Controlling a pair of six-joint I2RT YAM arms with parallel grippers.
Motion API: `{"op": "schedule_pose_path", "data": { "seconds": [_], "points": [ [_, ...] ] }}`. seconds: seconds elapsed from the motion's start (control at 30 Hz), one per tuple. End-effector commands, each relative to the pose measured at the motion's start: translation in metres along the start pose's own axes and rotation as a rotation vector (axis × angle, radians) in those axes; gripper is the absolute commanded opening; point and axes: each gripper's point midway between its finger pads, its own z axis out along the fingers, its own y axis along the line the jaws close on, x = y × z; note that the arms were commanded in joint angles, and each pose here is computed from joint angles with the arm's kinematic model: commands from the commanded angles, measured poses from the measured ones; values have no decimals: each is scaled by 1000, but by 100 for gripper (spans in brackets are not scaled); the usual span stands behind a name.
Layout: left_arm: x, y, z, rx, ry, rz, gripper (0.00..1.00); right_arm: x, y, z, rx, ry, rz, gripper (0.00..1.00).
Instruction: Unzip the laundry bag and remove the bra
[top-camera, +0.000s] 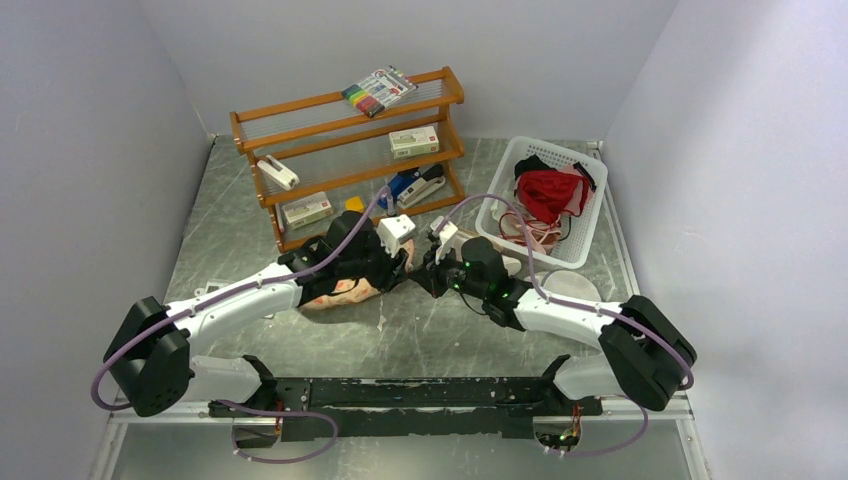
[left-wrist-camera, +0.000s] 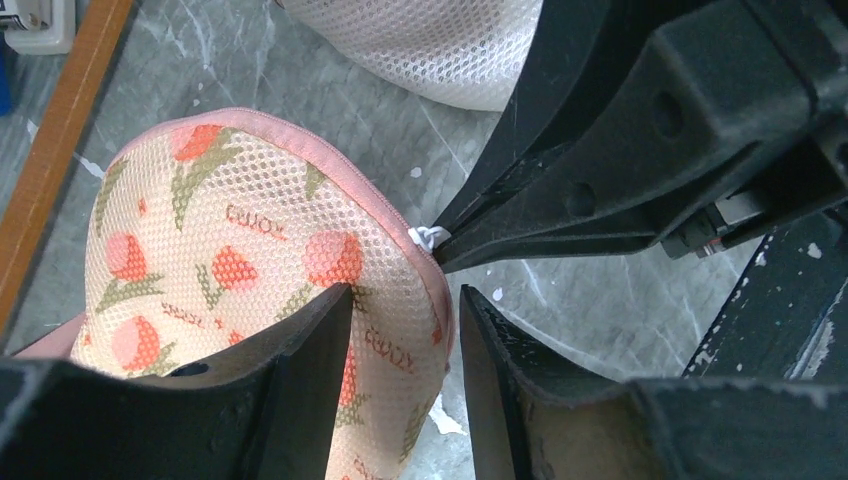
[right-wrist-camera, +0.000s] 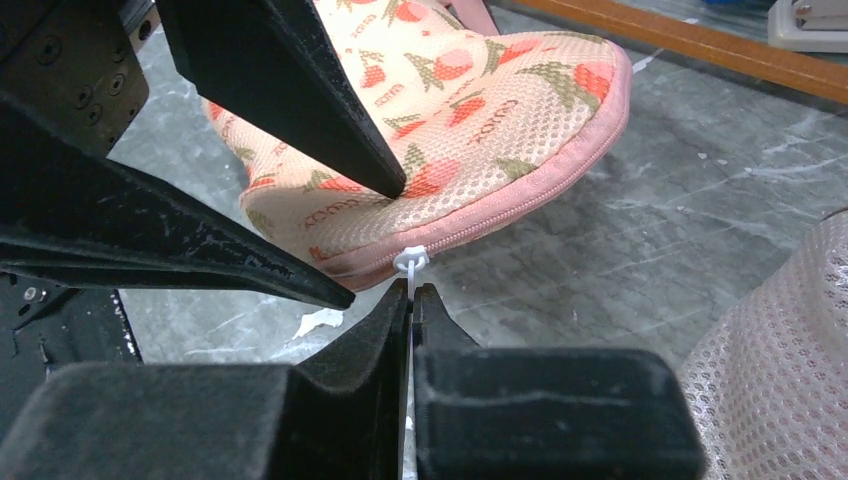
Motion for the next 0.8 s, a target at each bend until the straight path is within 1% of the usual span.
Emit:
{"op": "schedule_pose_path", "data": {
  "seconds": [0.0,0.2,0.37,0.6,0.77],
  "points": [
    [-15,-2,-1,-4,-59,-65,52,-11,6,-4,-32,-49,-14,0],
    [-11,11,-6,-80,-10,-74,29,-11,8,-4,-39,-52,-20,0],
    [-7,7,-4,-59,40,-83,8,-15,5,-4,-26,-56,-36,0],
    [6,-8,-9,16,75,-100,7,-12,-19,-5,107,-44,-32,0],
    [20,-10,-17,14,108,-109,7,-12,-51,-6,223,-28,-11,0]
  ]
}}
